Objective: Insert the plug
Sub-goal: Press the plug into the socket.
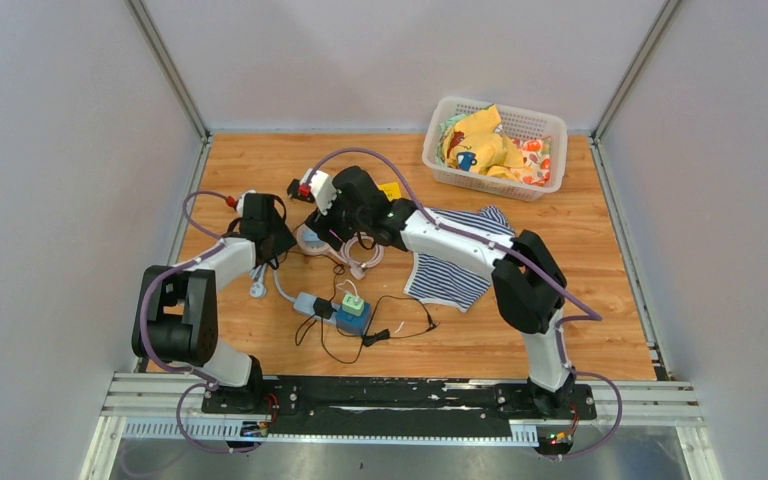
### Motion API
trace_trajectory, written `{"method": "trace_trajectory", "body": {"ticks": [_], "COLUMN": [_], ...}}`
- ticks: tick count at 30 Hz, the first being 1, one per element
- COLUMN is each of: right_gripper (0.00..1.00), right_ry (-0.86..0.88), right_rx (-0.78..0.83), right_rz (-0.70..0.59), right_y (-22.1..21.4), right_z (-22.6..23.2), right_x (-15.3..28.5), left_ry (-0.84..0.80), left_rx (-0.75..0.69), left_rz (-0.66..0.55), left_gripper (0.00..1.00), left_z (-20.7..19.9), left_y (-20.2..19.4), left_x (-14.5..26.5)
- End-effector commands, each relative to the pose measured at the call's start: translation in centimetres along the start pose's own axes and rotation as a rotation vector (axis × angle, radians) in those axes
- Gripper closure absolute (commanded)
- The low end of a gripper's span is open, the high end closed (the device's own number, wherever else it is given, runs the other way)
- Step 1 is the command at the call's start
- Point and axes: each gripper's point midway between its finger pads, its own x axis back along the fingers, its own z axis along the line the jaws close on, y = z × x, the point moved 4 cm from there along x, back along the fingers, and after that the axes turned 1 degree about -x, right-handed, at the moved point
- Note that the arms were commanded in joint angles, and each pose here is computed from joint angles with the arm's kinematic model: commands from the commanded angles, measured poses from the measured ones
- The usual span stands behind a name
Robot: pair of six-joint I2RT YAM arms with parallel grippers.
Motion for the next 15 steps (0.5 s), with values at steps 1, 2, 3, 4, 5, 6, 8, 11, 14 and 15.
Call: {"method": "trace_trajectory", "body": {"ticks": [1, 2, 3, 4, 5, 6, 8, 11, 14, 15], "right_gripper": [0.34, 0.34, 0.35, 0.35, 0.35, 0.35, 0.35, 0.35, 0.39, 0.4], "right_ry": [0.127, 0.141, 0.152, 0.165, 0.18, 0.188, 0.192, 0.199, 0.206, 0.208], "right_rx": [0.085, 0.093, 0.099, 0.105, 0.11, 0.115, 0.125, 0.144, 0.158, 0.161], "right_rz": [0.021, 0.029, 0.033, 0.04, 0.039, 0.041, 0.039, 0.045, 0.052, 0.054], "right_y": [-0.5, -0.8, -0.9, -1.2, -1.2, -1.3, -1.4, -1.8, -2.3, -2.4], "right_z": [0.2, 0.2, 0.3, 0.4, 0.5, 0.5, 0.4, 0.4, 0.3, 0.3], "right_x": [-2.0, -2.6, -3.1, -3.6, -4.1, -4.4, -5.1, -5.9, -6.5, -6.7], "left_ry": [0.034, 0.03, 0.025, 0.022, 0.02, 0.022, 0.035, 0.041, 0.046, 0.048], "left_rx": [0.052, 0.059, 0.064, 0.068, 0.067, 0.066, 0.064, 0.065, 0.066, 0.065], "left_rz": [-0.008, 0.006, 0.017, 0.023, 0.029, 0.031, 0.034, 0.045, 0.045, 0.046], "left_gripper": [0.49, 0.49, 0.5, 0.5, 0.5, 0.5, 0.51, 0.52, 0.52, 0.52], "left_z": [0.8, 0.8, 0.8, 0.8, 0.8, 0.8, 1.0, 1.2, 1.3, 1.4], "left_y": [0.9, 0.7, 0.5, 0.5, 0.4, 0.4, 0.3, 0.1, 0.0, -0.1], "left_x": [0.2, 0.0, -0.1, -0.1, -0.2, -0.2, -0.4, -0.5, -0.5, -0.5]}}
